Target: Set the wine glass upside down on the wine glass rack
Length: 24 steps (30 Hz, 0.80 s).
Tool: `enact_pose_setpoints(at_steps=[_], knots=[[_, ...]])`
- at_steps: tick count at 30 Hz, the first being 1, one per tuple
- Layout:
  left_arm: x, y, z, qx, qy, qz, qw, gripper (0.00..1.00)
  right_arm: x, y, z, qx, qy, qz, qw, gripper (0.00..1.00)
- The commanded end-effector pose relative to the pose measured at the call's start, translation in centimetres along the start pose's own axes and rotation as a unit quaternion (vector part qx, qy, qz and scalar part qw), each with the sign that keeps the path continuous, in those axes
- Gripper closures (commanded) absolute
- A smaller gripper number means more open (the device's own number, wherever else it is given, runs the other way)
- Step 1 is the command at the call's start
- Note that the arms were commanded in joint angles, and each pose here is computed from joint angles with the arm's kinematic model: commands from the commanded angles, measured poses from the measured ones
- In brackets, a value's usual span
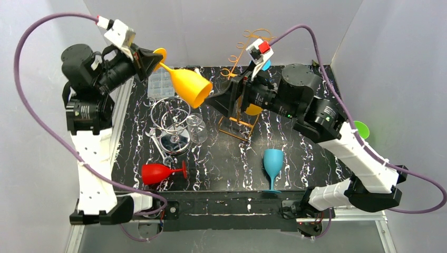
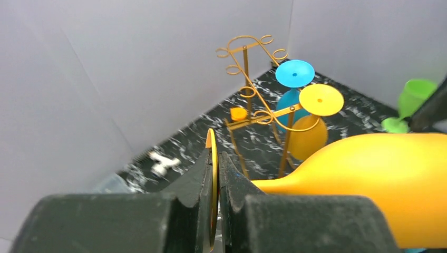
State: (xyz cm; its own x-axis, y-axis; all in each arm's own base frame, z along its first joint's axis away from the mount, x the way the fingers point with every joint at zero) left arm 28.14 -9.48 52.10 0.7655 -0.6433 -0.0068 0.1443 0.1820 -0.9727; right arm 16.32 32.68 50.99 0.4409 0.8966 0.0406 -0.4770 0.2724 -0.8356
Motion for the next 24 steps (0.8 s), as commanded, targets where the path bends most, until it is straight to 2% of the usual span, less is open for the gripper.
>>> enact_pose_setpoints(at_steps=[1,4,8,14,17,24], knots=[[-3.0,-4.3,-1.8,0.259,0.022,-0.093,0.961,1.0,-2.7,0.3,0.6,-0.01,-0.001,0.04,0.999,0.02],[-5.0,-5.5,-4.2,0.351,0.053,-0.138,0.925,1.0,-1.7,0.6,1.5,-0.005,-0.025,0.062,0.998,0.02],[-6.9,-6.7,-6.4,0.42,0.074,-0.172,0.888,1.0,1.4,1.8,2.6,0.021,-0.072,0.1,0.992,0.02],[-8.4,-5.9,-8.1,0.502,0.076,-0.187,0.841,1.0,4.0,2.4,6.2,0.065,-0.216,0.106,0.968,0.02],[-8.9,-5.6,-8.5,0.518,0.072,-0.189,0.831,1.0,4.4,2.3,7.4,0.083,-0.261,0.105,0.956,0.02],[-9.0,-5.5,-8.5,0.526,0.068,-0.187,0.827,1.0,5.5,4.9,8.7,0.109,-0.312,0.121,0.936,0.02]])
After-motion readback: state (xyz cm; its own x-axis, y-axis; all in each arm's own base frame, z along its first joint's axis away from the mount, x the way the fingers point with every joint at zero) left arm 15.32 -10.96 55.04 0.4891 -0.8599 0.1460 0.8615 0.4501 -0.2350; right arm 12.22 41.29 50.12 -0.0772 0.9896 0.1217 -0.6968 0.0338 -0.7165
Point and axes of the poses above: each gripper's point midway between its finger pads, its own x axis out along the fingers, its own z axis along the line the jaws close on, y = z × x, the point moved 3 cm from there along -x, back along the fingers, and after that the axes turned 14 degrees about x, right-handed, at the moved point
